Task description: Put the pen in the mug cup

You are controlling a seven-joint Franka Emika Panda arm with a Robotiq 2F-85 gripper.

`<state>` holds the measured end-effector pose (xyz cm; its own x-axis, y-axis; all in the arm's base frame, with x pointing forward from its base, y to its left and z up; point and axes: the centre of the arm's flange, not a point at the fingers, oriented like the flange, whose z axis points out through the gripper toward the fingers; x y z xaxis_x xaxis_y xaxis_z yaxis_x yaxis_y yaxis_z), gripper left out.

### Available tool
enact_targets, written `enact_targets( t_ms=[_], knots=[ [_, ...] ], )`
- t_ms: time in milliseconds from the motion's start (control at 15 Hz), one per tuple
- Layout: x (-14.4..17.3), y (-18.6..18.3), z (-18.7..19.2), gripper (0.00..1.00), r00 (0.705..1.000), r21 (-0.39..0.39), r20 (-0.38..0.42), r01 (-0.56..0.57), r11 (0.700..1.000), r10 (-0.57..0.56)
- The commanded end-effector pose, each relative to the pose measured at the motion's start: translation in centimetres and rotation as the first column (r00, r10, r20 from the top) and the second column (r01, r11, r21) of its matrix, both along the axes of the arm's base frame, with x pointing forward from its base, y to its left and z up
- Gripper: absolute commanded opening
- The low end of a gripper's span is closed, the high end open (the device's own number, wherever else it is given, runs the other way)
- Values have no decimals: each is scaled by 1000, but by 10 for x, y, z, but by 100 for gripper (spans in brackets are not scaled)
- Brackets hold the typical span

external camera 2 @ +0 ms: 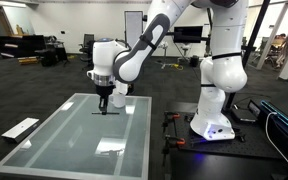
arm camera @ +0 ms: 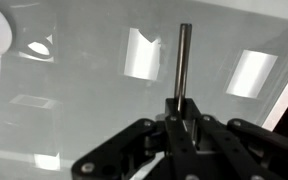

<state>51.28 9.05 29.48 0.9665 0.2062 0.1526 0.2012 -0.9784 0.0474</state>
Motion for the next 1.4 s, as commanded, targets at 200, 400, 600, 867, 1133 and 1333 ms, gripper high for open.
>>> enact_targets(
  t_ms=[200, 400, 600, 867, 1133, 1333],
  knots=[
    [-15, -13, 28, 12, 1000, -4, -4, -20, 1000, 20],
    [-21, -17, 34, 12, 1000, -4, 0, -26, 1000, 26],
    [-22, -17, 33, 12, 1000, -4, -3, -27, 1000, 26],
    [-21, -3, 31, 3, 998, -95, 49, 38, 995, -33],
    [-19, 12, 31, 3, 986, -195, 125, 134, 972, -111],
    [-17, 21, 30, 3, 960, -253, 215, 233, 939, -180]
  ],
)
